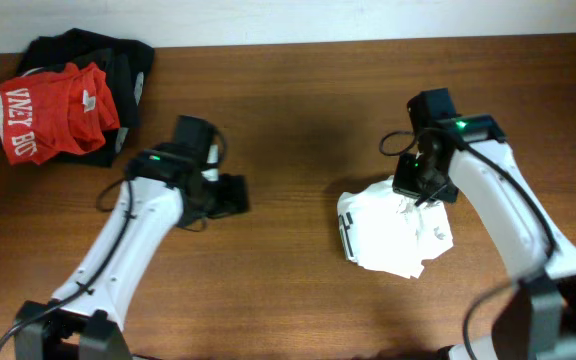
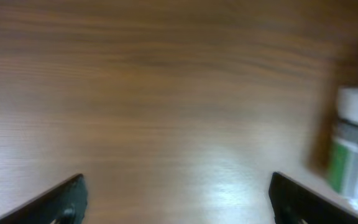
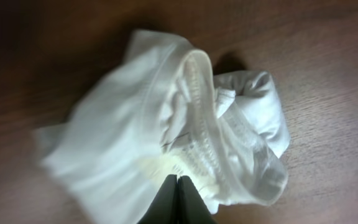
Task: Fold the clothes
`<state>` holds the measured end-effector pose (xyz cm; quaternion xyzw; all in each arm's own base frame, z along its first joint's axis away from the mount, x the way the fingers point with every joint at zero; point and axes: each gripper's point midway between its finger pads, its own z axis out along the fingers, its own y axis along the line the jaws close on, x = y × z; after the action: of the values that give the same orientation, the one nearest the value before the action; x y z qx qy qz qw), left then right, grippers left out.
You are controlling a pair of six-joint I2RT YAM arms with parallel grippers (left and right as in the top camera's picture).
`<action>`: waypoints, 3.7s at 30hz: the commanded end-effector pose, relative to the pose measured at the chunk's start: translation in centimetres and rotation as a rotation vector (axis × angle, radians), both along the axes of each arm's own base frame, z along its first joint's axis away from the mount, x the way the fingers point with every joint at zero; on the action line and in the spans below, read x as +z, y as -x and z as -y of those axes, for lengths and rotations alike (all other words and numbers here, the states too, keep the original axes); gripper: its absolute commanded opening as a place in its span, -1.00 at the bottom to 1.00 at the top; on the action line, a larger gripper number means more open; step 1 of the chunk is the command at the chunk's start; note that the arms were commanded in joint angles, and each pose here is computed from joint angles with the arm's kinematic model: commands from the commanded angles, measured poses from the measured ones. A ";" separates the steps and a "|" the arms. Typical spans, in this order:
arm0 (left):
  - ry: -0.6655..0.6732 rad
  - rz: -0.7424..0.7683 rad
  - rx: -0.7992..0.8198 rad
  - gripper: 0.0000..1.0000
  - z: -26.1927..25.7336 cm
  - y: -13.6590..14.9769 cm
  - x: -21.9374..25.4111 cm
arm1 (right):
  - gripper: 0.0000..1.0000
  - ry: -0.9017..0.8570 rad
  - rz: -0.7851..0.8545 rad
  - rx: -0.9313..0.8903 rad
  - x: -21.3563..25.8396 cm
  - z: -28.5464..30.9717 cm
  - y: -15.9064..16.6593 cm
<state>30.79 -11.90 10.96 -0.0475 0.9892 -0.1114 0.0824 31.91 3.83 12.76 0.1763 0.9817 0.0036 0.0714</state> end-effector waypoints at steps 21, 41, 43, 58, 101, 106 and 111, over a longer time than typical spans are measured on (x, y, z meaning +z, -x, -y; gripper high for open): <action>0.098 0.059 -0.276 -0.99 20.3 1.2 -13.1 | -0.92 -0.316 -0.049 0.038 1.5 3.2 2.4; -0.118 0.180 0.150 0.98 -5.5 1.0 5.8 | 0.56 -0.386 -0.003 0.680 -0.1 -14.7 3.4; -0.140 0.117 0.198 0.98 -7.4 2.1 5.3 | 0.58 -0.367 -0.020 0.744 -2.5 -16.9 3.3; -0.168 0.105 0.206 0.98 -8.0 2.4 5.1 | -0.92 -0.096 -0.136 0.655 -0.2 -15.8 2.0; -0.179 0.111 0.206 0.98 -8.1 2.3 5.2 | -0.92 -0.285 -0.202 0.360 -8.8 -3.6 1.9; -0.180 0.111 0.206 0.98 -8.1 2.3 5.2 | -0.92 -0.273 -0.209 0.311 -5.6 -2.8 0.9; -0.180 0.111 0.206 0.98 -8.2 2.3 5.2 | -0.92 -0.190 -0.184 0.273 1.0 -1.9 0.5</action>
<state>28.44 -3.96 15.90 -0.1290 0.9804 -0.0177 0.1476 30.71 6.89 11.16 0.0271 0.9887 0.1268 -0.0746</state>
